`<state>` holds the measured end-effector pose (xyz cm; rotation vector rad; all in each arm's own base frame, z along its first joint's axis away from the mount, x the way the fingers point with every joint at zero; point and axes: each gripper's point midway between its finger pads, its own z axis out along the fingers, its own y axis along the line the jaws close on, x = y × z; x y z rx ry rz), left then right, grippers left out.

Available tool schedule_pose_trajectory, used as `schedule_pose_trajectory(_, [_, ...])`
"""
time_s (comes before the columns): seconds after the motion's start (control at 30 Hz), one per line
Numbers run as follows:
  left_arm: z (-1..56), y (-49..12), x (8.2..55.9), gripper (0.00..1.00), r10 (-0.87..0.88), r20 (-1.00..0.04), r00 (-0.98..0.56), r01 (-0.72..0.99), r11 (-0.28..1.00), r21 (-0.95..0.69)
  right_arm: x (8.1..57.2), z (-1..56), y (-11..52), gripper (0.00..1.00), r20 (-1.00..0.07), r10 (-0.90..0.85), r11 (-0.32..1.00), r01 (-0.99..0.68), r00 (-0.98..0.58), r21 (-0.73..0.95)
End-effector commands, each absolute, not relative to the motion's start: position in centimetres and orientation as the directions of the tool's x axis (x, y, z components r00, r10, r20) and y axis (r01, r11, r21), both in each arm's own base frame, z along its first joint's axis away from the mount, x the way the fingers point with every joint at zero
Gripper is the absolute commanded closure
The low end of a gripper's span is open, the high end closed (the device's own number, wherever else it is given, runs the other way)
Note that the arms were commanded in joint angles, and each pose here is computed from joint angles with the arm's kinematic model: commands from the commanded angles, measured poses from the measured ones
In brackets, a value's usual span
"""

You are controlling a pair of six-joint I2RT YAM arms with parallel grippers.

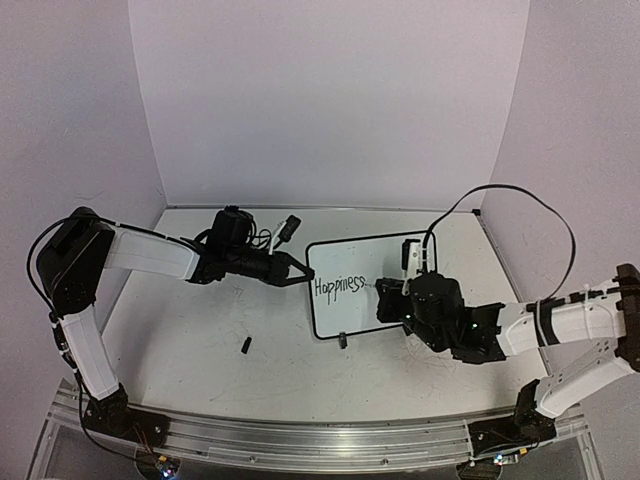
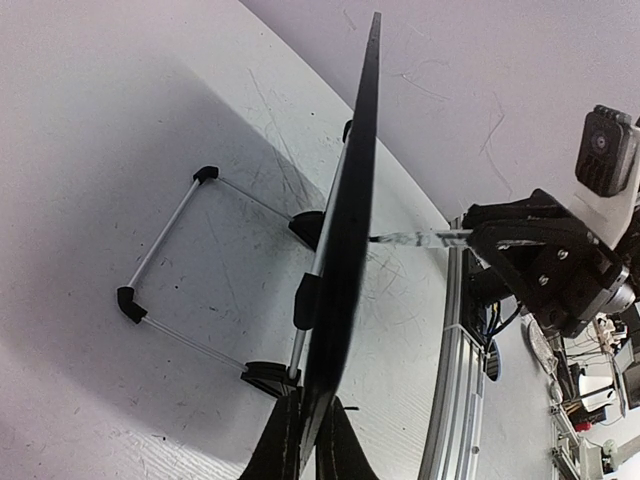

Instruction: Write a sentence on the whiteboard

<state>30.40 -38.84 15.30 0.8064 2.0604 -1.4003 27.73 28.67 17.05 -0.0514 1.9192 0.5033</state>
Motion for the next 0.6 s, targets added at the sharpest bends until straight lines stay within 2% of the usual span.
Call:
schedule_pose_trajectory(0.0, [16.58,-38.76,29.41,1.00,0.189,-0.693,-0.696,0.715,0.267,-0.646,26.91,20.00,26.98,1.00,-0.908,0.235,0.891,-0.295,-0.347,0.344])
schedule_pose_trajectory(0.57, [16.65,-38.75,29.50,1.00,0.188,-0.701,-0.688,0.722,0.273,-0.636,26.75,20.44,27.54,0.99,-0.936,0.117,0.895,-0.373,-0.332,0.244])
